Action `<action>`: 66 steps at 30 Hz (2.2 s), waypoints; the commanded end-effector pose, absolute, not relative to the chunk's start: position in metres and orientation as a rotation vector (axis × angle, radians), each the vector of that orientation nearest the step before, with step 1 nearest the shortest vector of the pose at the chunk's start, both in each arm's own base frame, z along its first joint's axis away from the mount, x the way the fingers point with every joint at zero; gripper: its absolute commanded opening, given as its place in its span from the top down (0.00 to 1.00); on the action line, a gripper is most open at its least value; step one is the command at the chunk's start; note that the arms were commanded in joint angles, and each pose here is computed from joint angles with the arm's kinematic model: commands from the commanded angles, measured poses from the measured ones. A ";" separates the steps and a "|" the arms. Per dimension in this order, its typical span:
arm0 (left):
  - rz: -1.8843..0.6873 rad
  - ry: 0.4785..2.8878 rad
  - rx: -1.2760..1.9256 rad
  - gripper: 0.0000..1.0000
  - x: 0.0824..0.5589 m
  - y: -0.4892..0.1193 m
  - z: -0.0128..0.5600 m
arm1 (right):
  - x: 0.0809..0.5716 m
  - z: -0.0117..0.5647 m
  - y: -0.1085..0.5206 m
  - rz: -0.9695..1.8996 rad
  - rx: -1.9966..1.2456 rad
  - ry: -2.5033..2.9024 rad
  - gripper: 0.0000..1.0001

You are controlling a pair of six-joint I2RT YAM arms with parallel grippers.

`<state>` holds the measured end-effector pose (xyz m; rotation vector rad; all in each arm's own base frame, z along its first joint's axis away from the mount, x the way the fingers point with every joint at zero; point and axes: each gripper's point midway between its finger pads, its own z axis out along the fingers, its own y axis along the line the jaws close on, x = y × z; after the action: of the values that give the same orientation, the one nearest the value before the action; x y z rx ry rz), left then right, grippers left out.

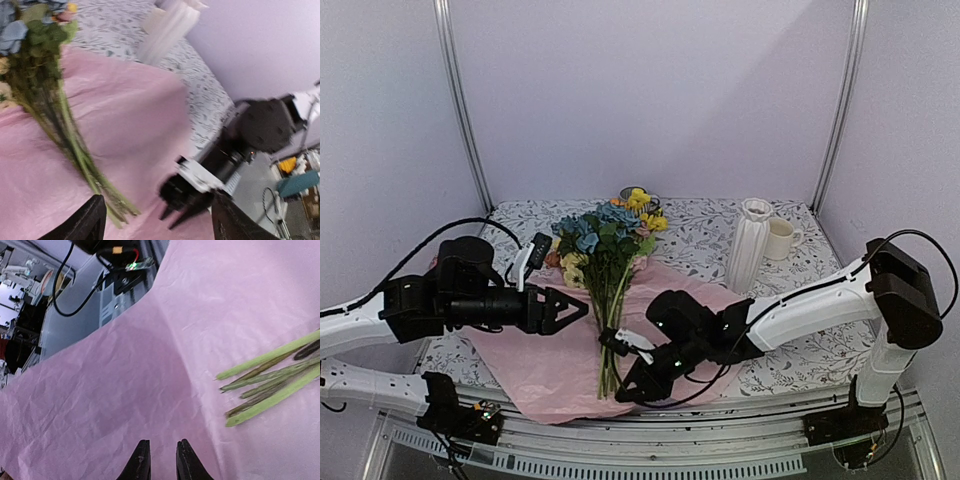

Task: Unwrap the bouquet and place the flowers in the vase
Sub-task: Unfold the 1/4-folded wrapping paper from the folded wrapping paper, then pick up the fake flower from the flattened wrapping paper.

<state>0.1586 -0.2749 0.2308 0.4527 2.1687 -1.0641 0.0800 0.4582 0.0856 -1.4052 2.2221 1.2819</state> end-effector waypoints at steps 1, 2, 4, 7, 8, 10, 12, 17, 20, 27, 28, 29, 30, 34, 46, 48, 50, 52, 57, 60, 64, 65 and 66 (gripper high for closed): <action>-0.763 2.271 0.240 0.25 0.202 -0.228 0.198 | 0.041 0.081 0.445 1.312 -1.546 2.216 0.80; -0.735 2.284 0.214 0.25 0.207 -0.222 0.192 | 0.033 0.076 0.442 1.295 -1.571 2.235 0.80; -0.717 2.298 0.177 0.25 0.216 -0.216 0.181 | 0.025 0.065 0.436 1.248 -1.601 2.276 0.80; -0.719 2.314 0.163 0.25 0.222 -0.217 0.164 | 0.022 0.054 0.429 1.196 -1.611 2.326 0.80; -0.723 2.315 0.156 0.25 0.225 -0.218 0.160 | 0.024 0.053 0.428 1.174 -1.602 2.335 0.80; -0.729 2.320 0.147 0.25 0.228 -0.220 0.154 | 0.027 0.058 0.428 1.160 -1.590 2.320 0.80; -0.753 2.327 0.152 0.25 0.230 -0.225 0.148 | 0.031 0.075 0.433 1.177 -1.566 2.255 0.79; -0.860 2.343 0.186 0.34 0.228 -0.244 0.131 | 0.072 0.115 0.435 1.081 -1.337 2.151 0.77; -0.890 2.370 0.228 0.54 0.228 -0.255 0.118 | 0.114 0.125 0.428 0.965 -1.131 2.185 0.77; -0.871 2.427 0.266 0.61 0.240 -0.273 0.094 | 0.173 0.157 0.412 0.881 -0.659 2.155 0.78; -0.854 2.436 0.264 0.61 0.242 -0.274 0.090 | 0.177 0.160 0.409 0.880 -0.609 2.148 0.78; -0.834 2.443 0.265 0.61 0.244 -0.275 0.087 | 0.181 0.164 0.407 0.892 -0.551 2.142 0.78; -0.815 2.455 0.270 0.61 0.246 -0.276 0.082 | 0.184 0.165 0.405 0.893 -0.512 2.135 0.78; -0.764 2.505 0.303 0.62 0.248 -0.285 0.067 | 0.190 0.168 0.398 0.901 -0.427 2.107 0.78; -0.748 2.604 0.426 0.73 0.233 -0.309 0.041 | 0.195 0.162 0.398 0.865 -0.415 2.105 0.78; -0.736 2.608 0.437 0.76 0.232 -0.311 0.042 | 0.196 0.162 0.398 0.862 -0.416 2.104 0.78; -0.705 2.607 0.438 0.76 0.232 -0.312 0.044 | 0.197 0.160 0.398 0.854 -0.416 2.106 0.78; -0.678 2.608 0.441 0.77 0.232 -0.313 0.045 | 0.196 0.158 0.397 0.852 -0.418 2.109 0.78; -0.609 2.631 0.455 0.77 0.229 -0.313 0.043 | 0.196 0.154 0.397 0.849 -0.417 2.120 0.78; -0.526 2.664 0.454 0.76 0.228 -0.306 0.036 | 0.196 0.153 0.396 0.846 -0.417 2.120 0.78; -0.508 2.684 0.488 0.78 0.225 -0.310 0.031 | 0.196 0.149 0.395 0.834 -0.413 2.128 0.78; -0.514 2.684 0.496 0.78 0.224 -0.313 0.031 | 0.197 0.148 0.395 0.832 -0.412 2.130 0.78; -0.515 2.686 0.502 0.81 0.223 -0.314 0.030 | 0.196 0.147 0.395 0.831 -0.413 2.131 0.78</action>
<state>0.2308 -0.3113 0.0370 0.4465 2.6588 -0.5649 0.1938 0.3966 0.1546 -0.4401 2.1263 0.8468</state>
